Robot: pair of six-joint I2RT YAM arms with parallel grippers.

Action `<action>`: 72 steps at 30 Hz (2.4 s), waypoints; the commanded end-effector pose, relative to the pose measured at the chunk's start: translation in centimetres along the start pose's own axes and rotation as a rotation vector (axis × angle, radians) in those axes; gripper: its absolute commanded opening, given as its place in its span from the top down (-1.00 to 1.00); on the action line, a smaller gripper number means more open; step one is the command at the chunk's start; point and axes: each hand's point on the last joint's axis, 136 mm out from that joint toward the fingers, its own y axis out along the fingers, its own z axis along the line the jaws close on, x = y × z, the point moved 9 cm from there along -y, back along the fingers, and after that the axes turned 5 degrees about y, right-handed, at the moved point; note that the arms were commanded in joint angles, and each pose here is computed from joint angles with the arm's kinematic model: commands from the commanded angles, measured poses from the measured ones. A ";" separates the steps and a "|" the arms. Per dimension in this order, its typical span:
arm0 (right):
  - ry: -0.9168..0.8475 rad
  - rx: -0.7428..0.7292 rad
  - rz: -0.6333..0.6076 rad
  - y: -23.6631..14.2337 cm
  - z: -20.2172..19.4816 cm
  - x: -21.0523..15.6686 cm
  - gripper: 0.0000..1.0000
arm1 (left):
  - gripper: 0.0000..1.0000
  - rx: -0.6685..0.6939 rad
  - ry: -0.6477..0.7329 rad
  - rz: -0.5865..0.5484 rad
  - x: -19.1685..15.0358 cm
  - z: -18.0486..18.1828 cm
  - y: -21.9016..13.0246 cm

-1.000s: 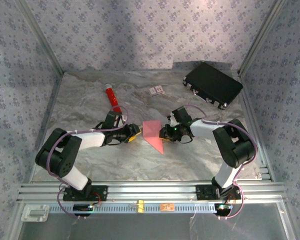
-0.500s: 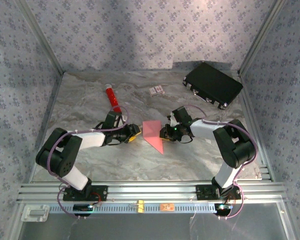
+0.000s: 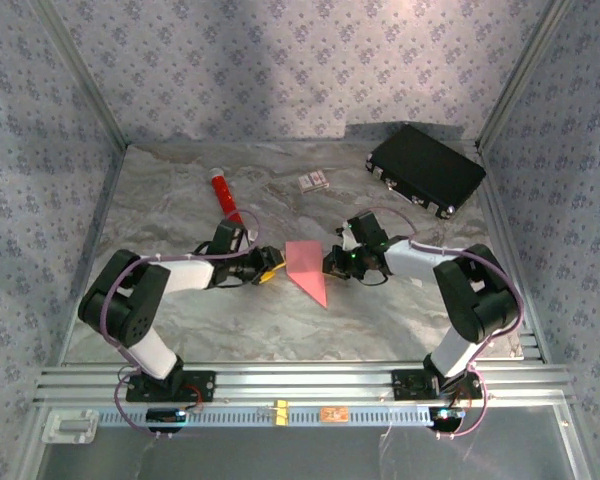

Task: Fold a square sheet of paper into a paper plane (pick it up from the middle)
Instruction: Fourth fold the wing at the center of the table.

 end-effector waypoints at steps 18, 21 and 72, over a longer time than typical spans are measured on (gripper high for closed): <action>-0.006 0.065 -0.019 -1.2 -0.6 0.1 0.89 | 0.02 -0.131 0.034 0.083 2.0 -2.5 2.6; 0.001 0.057 -0.017 -1.2 -0.9 -0.1 0.89 | 0.09 -0.146 0.032 0.095 2.3 -2.6 3.1; -0.297 -0.085 -0.189 -5.7 0.4 -2.0 -0.07 | 0.53 -0.150 -0.021 -0.086 0.5 -4.7 3.4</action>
